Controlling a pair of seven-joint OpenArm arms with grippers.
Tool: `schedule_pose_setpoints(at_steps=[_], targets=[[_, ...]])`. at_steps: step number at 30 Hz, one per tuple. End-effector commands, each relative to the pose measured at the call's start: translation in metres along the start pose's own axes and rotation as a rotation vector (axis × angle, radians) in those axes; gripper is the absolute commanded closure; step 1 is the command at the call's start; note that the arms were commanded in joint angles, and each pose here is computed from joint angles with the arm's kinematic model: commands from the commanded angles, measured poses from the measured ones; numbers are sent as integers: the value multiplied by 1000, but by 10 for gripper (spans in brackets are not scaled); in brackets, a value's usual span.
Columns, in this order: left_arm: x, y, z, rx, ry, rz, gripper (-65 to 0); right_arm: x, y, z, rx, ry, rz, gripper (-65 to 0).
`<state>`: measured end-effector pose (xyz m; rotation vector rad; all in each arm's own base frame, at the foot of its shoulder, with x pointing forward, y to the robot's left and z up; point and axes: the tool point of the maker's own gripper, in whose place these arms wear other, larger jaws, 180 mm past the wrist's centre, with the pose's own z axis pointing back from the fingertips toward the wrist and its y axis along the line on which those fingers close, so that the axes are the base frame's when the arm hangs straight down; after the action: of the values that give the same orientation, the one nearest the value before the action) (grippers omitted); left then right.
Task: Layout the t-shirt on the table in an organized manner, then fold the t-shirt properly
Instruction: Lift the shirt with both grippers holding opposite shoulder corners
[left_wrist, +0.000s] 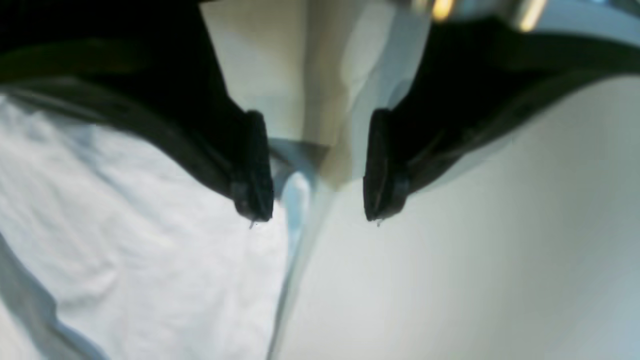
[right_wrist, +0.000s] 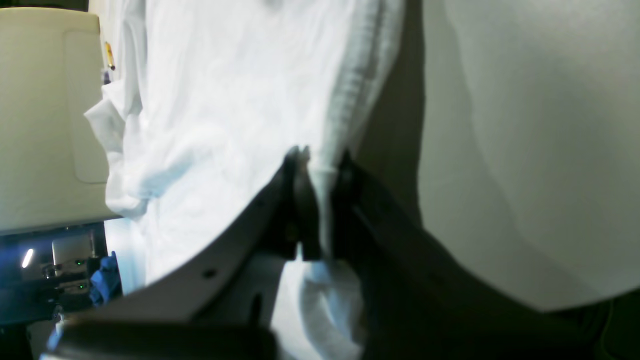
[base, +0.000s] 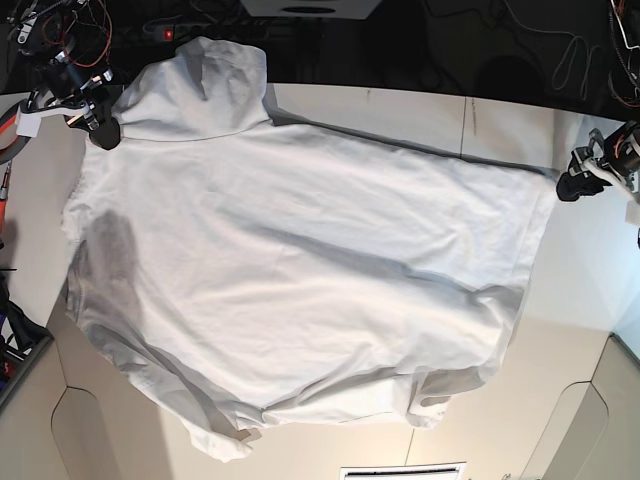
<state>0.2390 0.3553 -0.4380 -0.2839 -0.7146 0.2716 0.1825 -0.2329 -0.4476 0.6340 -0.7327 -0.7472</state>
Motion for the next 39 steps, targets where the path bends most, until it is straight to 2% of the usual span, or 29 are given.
schedule_pose_setpoints(at_steps=[1,13,14,15,17,22,28,35,39], targets=[[16,2,6,-4,-44,-10,-330,11,4,3,18,-27,18,0],[-6,-24,-9,-74,-58,89,-325,11,4,3,18,-27,18,0],[-5,-24,-9,-78,-62,95,-286,10,4,3,18,-25,18,0],[-4,-25,-9,-81,-67,100,-209,9,5,3,23,-20,15,0],[-2,-26,-8,-89,-74,110,-9,6,10,3,51,2,0,0],[-6,-30,-7,-117,-52,143,0,3,12,13,49,16,24,0],[-4,-40,8,-229,-64,197,0,14,13,37,8,-13,111,0],[-12,-26,28,-227,-79,281,0,28,11,51,-38,-22,191,0],[-25,-30,40,-279,-49,347,0,33,8,53,-51,-19,210,0]])
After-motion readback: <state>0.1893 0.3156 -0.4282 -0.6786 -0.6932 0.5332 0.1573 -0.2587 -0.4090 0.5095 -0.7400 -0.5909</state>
